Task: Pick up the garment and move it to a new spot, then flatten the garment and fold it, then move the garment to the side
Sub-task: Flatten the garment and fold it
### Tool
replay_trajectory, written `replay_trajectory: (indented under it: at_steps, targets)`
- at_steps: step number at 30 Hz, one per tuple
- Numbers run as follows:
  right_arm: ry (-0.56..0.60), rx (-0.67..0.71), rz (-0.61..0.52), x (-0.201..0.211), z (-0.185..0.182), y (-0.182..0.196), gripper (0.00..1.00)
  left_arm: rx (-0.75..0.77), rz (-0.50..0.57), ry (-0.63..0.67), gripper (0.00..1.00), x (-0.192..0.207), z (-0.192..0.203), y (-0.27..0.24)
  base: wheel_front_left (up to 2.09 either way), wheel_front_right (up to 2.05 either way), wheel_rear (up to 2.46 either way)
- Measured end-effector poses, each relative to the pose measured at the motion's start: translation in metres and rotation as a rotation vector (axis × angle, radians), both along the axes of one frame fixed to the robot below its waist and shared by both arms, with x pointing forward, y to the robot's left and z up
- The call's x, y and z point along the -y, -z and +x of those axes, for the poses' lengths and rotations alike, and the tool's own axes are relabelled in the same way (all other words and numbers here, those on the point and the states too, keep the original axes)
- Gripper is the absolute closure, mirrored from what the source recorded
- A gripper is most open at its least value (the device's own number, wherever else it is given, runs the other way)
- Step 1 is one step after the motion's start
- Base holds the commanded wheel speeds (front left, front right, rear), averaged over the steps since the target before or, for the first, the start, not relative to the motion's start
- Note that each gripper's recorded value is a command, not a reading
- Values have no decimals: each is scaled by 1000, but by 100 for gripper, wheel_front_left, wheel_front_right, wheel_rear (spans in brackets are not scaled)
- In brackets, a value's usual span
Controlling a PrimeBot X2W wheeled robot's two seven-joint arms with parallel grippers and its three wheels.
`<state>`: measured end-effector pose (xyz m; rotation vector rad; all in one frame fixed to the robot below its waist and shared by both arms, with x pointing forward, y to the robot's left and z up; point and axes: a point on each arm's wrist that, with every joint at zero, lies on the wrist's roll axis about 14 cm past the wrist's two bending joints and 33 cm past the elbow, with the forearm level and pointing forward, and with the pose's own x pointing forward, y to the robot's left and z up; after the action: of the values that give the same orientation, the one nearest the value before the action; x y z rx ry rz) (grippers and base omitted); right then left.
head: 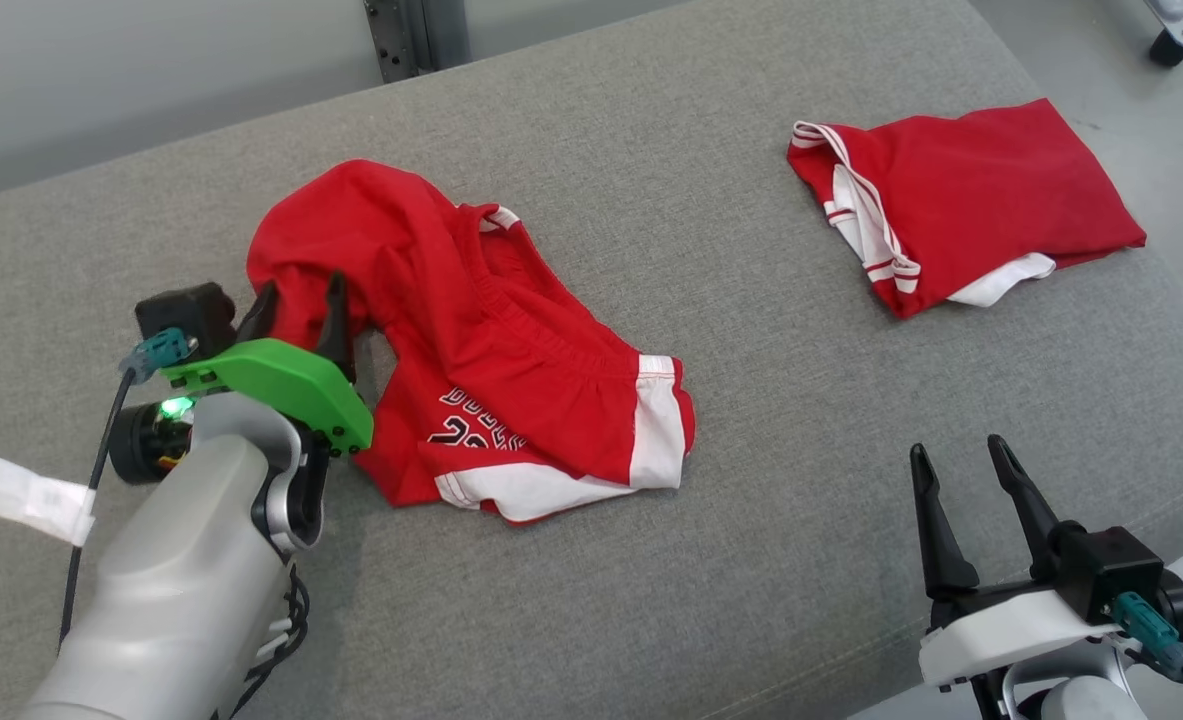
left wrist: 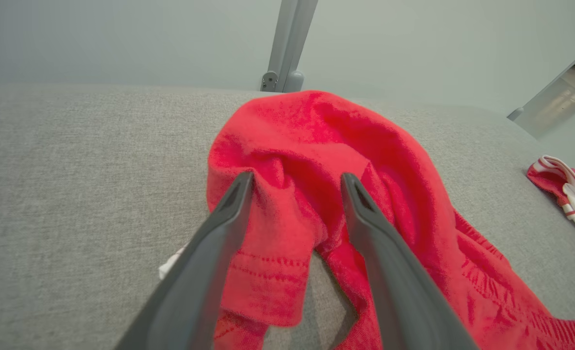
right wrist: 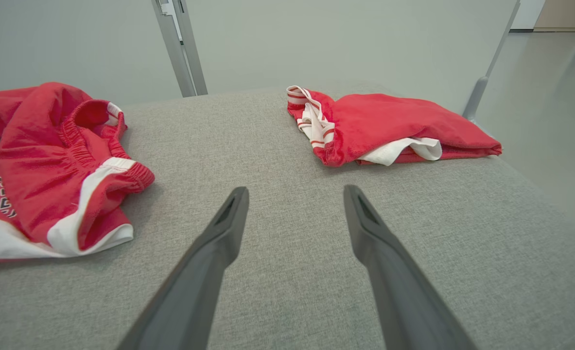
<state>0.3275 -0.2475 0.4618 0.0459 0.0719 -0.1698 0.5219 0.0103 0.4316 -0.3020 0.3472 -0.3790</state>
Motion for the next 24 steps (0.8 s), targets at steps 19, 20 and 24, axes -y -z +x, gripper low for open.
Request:
replay_trajectory:
  at_steps: [19, 20, 24]
  targets:
    - [-53, 25, 12, -17, -4, -5, 0, -236, -127, 48, 0, 3, -147, 32, 0, 0, 0]
    - [-54, 25, 12, -17, -3, -5, 0, -241, -136, 65, 0, 11, -148, 30, 0, 0, 0]
    - [-58, 21, 14, -18, -3, -3, 0, -266, -123, 118, 0, 29, -147, 32, 0, 0, 0]
